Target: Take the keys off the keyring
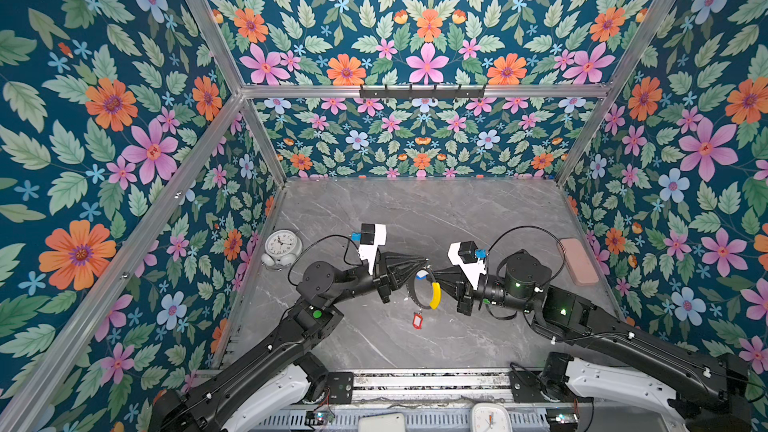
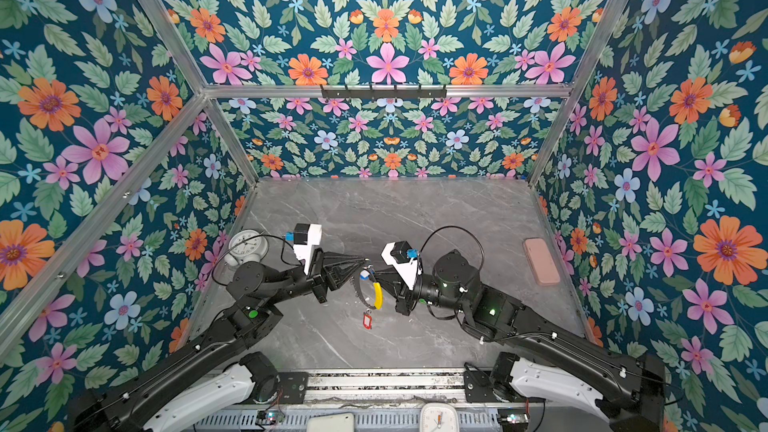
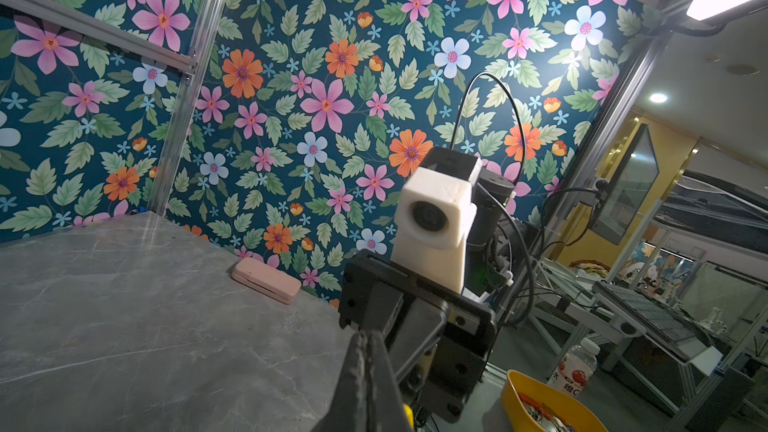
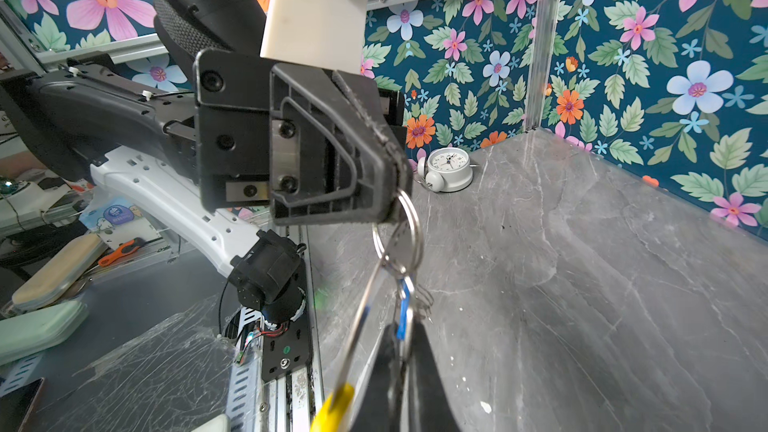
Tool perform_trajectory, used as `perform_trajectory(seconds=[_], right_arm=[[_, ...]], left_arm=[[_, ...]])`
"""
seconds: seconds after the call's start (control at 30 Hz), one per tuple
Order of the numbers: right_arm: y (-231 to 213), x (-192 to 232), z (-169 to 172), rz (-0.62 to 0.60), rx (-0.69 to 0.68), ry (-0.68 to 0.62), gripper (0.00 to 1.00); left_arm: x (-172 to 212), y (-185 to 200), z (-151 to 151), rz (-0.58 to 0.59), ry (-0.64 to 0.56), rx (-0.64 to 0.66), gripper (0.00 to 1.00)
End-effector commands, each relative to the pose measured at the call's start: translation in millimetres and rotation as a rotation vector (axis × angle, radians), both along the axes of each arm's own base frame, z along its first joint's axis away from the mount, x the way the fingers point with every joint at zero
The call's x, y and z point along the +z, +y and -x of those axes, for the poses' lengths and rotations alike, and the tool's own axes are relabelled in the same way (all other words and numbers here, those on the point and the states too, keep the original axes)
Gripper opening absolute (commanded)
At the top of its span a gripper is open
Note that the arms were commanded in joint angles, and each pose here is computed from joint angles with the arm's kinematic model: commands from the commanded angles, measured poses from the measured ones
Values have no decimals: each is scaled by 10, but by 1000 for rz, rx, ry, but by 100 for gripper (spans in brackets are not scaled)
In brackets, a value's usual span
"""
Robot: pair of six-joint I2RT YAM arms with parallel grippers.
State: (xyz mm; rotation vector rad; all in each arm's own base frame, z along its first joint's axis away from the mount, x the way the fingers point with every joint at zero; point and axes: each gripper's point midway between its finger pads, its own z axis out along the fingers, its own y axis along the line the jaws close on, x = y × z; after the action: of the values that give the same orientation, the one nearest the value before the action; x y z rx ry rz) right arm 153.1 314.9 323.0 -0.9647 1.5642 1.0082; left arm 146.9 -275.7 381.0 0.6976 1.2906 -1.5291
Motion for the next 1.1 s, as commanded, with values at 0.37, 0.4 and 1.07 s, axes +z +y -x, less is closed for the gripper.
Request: perform_trajectory(seconds=[0.37,0.4,1.07], right_arm=[[-297,-46,158,138,27,10,39],[-348,26,141,116,21,8,40],[-90,635,322,-113,343,70,42]], left_arm=[[69,5,129,-26,-91,-39,0],[56,1,137,-30,-90,-46,0],[86,-29,270,-9,-107,-142,0]])
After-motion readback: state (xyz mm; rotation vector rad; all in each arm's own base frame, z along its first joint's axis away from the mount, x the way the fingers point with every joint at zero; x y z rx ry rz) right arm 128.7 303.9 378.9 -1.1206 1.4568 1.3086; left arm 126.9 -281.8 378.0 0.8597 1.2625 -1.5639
